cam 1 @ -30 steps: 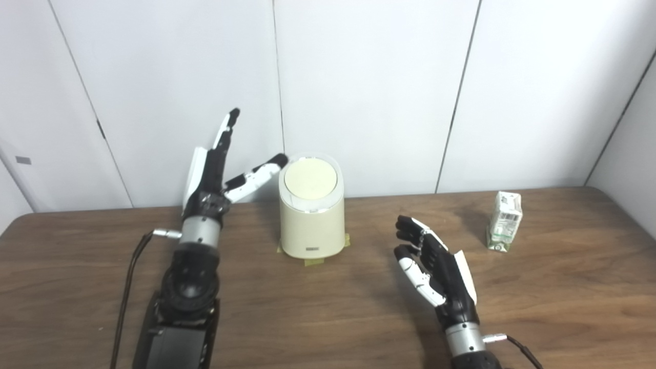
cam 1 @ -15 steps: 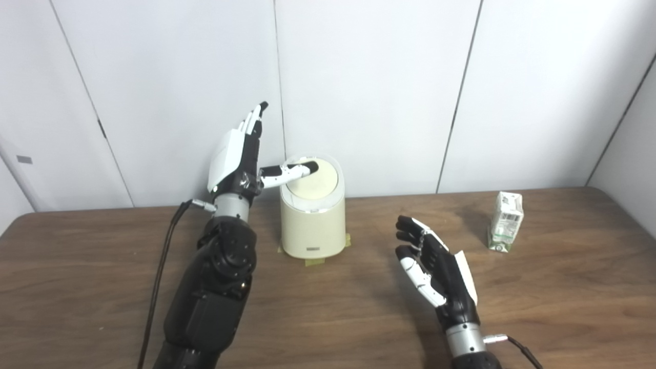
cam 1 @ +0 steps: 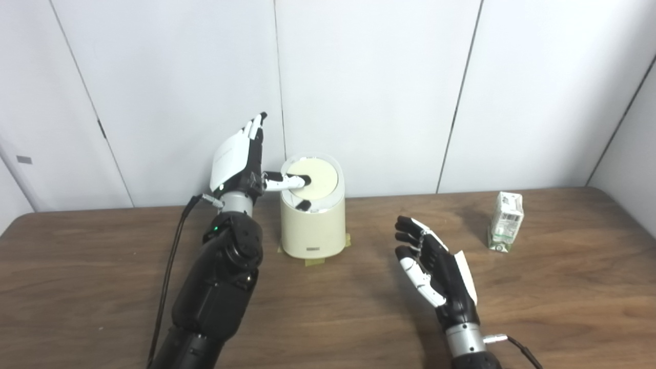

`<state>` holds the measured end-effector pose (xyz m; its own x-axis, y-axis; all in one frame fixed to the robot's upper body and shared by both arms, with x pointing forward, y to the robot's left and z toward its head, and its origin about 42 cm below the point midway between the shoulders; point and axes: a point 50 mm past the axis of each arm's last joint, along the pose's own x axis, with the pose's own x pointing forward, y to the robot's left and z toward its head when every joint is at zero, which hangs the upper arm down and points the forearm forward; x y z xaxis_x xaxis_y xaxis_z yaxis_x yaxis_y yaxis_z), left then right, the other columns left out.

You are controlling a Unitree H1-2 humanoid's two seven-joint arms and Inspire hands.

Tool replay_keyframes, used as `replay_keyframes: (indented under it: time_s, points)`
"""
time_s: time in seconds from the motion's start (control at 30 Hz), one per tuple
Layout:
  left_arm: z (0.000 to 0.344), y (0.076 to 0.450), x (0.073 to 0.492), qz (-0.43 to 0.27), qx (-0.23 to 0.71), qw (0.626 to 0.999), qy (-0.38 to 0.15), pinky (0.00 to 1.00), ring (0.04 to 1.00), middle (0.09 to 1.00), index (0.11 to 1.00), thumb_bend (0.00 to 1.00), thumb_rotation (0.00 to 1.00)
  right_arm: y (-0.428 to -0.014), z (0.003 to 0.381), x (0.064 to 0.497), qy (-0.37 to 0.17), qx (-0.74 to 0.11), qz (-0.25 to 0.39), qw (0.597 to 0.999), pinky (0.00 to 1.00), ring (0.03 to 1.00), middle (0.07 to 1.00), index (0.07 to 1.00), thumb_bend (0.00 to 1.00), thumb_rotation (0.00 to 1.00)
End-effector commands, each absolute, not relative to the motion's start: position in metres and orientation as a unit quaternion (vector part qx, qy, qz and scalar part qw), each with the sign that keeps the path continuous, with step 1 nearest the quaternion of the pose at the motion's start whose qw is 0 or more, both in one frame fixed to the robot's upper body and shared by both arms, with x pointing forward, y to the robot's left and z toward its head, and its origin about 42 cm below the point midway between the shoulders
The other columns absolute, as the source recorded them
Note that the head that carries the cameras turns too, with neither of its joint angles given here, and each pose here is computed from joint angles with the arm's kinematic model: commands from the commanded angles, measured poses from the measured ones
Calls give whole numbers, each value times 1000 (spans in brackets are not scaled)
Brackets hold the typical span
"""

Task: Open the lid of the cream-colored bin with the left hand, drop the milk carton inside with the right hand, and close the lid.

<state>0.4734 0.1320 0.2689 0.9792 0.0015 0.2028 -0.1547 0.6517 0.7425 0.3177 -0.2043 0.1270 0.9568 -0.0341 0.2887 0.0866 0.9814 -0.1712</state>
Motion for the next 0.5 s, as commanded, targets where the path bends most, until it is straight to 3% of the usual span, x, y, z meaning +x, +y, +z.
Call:
replay_keyframes:
  time_s: [0.0,0.47]
  points:
    - [303,130,482,69,425,892,-137,1000,1000,1000,1000,875,198,-213,124,315,-145,-109,-36,983,673,775,801,783,204,586]
    - [287,134,488,72,447,884,-116,1000,1000,1000,1000,908,203,-211,123,315,-140,-107,-35,984,687,779,804,789,195,609]
